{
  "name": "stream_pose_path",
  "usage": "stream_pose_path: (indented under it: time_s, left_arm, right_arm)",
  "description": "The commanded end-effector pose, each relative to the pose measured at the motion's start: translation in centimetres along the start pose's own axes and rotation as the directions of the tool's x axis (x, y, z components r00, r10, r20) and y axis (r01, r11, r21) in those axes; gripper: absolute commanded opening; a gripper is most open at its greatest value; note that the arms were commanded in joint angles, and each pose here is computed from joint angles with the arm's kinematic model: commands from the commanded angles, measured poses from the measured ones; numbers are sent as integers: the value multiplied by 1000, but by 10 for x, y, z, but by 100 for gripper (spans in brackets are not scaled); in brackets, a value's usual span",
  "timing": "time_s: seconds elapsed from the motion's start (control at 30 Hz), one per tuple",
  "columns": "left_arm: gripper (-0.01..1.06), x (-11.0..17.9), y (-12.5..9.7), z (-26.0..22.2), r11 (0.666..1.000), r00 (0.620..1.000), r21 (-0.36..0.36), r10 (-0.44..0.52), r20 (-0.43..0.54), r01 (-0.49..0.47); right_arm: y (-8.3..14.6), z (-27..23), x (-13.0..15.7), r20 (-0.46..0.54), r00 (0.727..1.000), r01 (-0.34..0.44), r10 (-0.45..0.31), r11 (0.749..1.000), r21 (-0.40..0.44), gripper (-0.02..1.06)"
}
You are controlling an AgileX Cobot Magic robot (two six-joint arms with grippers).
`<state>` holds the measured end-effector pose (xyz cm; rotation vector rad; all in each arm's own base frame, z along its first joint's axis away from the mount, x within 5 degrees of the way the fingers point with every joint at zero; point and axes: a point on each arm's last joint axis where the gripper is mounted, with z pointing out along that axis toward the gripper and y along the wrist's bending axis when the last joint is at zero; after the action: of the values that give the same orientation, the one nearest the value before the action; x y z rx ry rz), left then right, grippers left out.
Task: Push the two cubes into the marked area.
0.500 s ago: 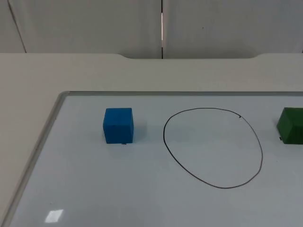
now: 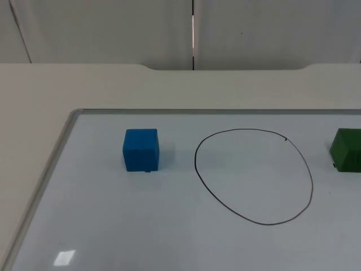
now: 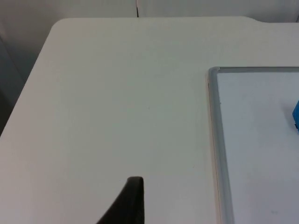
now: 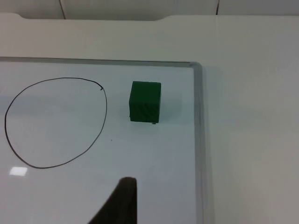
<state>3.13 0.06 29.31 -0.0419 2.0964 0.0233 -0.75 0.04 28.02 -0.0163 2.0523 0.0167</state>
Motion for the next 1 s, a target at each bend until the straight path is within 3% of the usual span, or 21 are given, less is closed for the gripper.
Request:
stream_pose_path:
  time_s: [0.0, 0.47, 0.67, 0.8, 0.97]
  left_arm:
    - [105, -6, -2, 3, 1000, 1000, 22, -12, 10, 12]
    - [105, -23, -2, 29, 999, 1000, 24, -21, -16, 22]
    - [104, -31, -4, 33, 998, 998, 47, -51, 42, 49]
    - [97, -35, -4, 35, 997, 995, 53, -62, 75, 58]
    - [64, -44, -3, 55, 996, 996, 50, -70, 53, 68]
  right_arm:
    - [0, 0, 0, 5, 1000, 7, -7, 1000, 10, 105]
    - [0, 0, 0, 5, 1000, 7, -7, 1000, 10, 105]
    - [0, 0, 0, 5, 1000, 7, -7, 1000, 10, 105]
    - [0, 0, 0, 5, 1000, 7, -7, 1000, 10, 105]
    - [0, 0, 0, 5, 1000, 7, -7, 1000, 10, 105]
